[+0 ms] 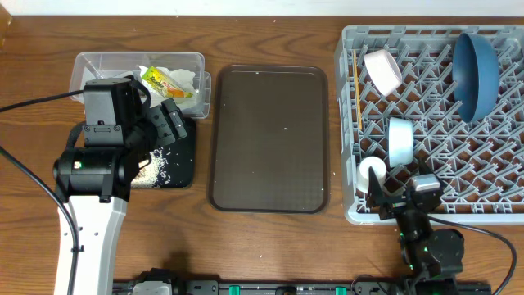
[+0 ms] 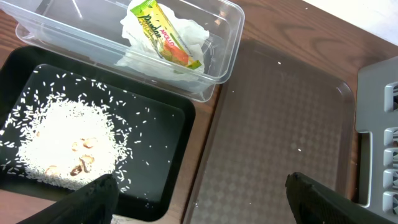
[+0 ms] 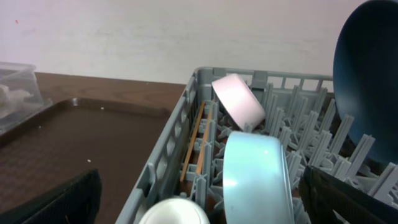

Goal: Sort waste into correct bins and load items into the dishwasher rack

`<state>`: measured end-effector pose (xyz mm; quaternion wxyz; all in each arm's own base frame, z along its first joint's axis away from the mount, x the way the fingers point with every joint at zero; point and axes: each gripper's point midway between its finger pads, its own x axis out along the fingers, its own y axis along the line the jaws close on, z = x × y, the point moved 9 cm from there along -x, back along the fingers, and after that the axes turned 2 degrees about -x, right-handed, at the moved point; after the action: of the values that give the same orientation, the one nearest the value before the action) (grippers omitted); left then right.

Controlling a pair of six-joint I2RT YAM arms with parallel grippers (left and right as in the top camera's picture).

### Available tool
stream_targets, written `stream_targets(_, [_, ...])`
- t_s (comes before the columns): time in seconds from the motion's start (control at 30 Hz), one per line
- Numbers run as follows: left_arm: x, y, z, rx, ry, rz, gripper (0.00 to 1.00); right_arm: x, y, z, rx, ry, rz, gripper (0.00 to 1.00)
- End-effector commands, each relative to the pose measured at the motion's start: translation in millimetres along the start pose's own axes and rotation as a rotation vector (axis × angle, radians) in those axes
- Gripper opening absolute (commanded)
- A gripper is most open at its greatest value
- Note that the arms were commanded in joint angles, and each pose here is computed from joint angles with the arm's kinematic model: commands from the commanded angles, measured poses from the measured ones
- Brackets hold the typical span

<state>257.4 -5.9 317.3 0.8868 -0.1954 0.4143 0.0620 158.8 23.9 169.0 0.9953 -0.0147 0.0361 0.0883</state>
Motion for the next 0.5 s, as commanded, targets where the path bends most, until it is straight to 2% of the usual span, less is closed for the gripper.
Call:
stream_targets(0.0, [-4.9,-0.8,5.0,0.004,-0.021,0.002,0.89,-2.3,-1.0,-6.1,0.038,0.004,-0.001,0.99])
stream_targets(0.47, [-4.9,-0.8,5.0,0.004,-0.021,0.002,0.89,-3.8,0.0,-5.1,0.066,-0.006,0.005,0.99])
